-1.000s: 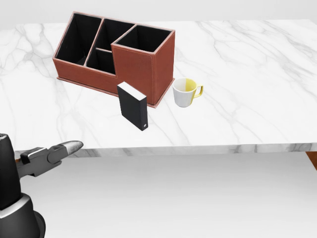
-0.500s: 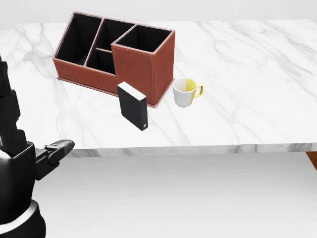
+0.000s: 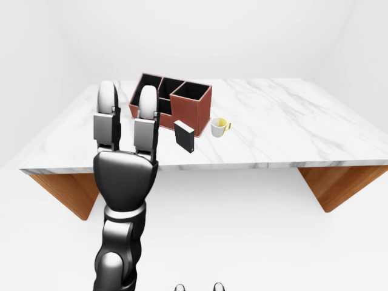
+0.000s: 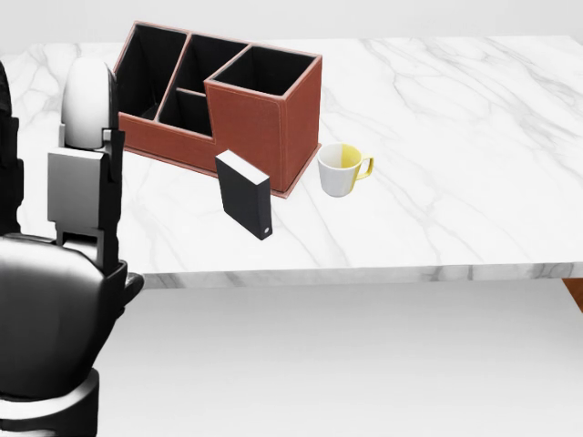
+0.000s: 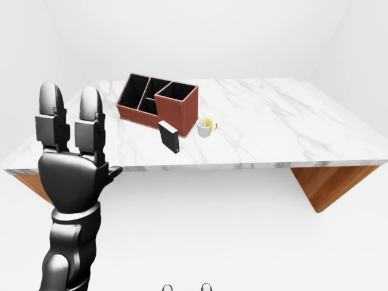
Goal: Pick up the book and place it in the right compartment of the caddy.
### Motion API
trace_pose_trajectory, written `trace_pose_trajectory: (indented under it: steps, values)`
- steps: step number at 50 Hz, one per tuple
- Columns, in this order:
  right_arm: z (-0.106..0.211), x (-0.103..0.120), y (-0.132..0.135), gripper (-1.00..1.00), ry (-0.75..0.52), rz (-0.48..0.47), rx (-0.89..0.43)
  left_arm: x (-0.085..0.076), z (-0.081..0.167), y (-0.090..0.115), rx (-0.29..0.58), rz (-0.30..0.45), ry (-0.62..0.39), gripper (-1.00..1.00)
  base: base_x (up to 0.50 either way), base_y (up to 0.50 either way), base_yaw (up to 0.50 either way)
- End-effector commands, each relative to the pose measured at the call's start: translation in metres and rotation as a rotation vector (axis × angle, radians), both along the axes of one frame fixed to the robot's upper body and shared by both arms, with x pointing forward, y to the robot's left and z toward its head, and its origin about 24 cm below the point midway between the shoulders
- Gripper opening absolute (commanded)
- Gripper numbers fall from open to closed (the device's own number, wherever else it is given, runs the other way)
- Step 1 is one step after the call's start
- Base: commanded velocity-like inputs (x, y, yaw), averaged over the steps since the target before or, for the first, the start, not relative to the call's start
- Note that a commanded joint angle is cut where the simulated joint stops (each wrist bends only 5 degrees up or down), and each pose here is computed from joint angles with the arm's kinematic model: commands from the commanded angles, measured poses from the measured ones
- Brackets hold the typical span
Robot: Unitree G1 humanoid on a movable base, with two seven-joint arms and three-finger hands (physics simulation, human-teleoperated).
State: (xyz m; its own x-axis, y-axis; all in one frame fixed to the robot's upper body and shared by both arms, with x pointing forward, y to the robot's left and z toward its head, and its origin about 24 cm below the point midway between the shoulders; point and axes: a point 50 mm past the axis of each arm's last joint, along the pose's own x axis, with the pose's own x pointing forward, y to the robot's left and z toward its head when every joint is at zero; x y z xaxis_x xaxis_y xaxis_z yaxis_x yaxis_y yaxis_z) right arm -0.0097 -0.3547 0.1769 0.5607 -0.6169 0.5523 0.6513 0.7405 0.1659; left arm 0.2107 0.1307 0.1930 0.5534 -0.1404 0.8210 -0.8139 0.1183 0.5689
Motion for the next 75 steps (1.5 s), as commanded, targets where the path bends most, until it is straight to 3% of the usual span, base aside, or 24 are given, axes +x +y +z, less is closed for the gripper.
trace_pose_trajectory:
  steps: [1,41,49,50,75]
  values:
    - [-0.0005,0.0002,-0.0015,1.00,-0.002,-0.006,0.005,0.0048,-0.0109,-0.0048,0.058,0.021,0.073,1.00,0.00,0.00,0.00]
    - [-0.0036,0.0021,-0.0006,1.00,0.018,-0.008,0.006,0.0076,-0.0116,-0.0057,0.052,0.013,0.085,1.00,0.00,0.00,0.00]
    - [-0.0024,0.0004,0.0023,1.00,0.001,0.031,-0.001,0.0043,-0.0120,-0.0078,0.067,0.015,0.068,1.00,0.00,0.00,0.00]
    - [-0.0005,-0.0013,0.0049,1.00,-0.018,0.074,-0.011,0.0045,-0.0114,-0.0075,0.065,0.016,0.069,1.00,0.00,0.00,0.00]
    - [-0.0002,-0.0039,0.0039,1.00,-0.018,0.087,-0.021,0.0058,-0.0113,-0.0069,0.055,0.013,0.069,1.00,0.00,0.00,0.00]
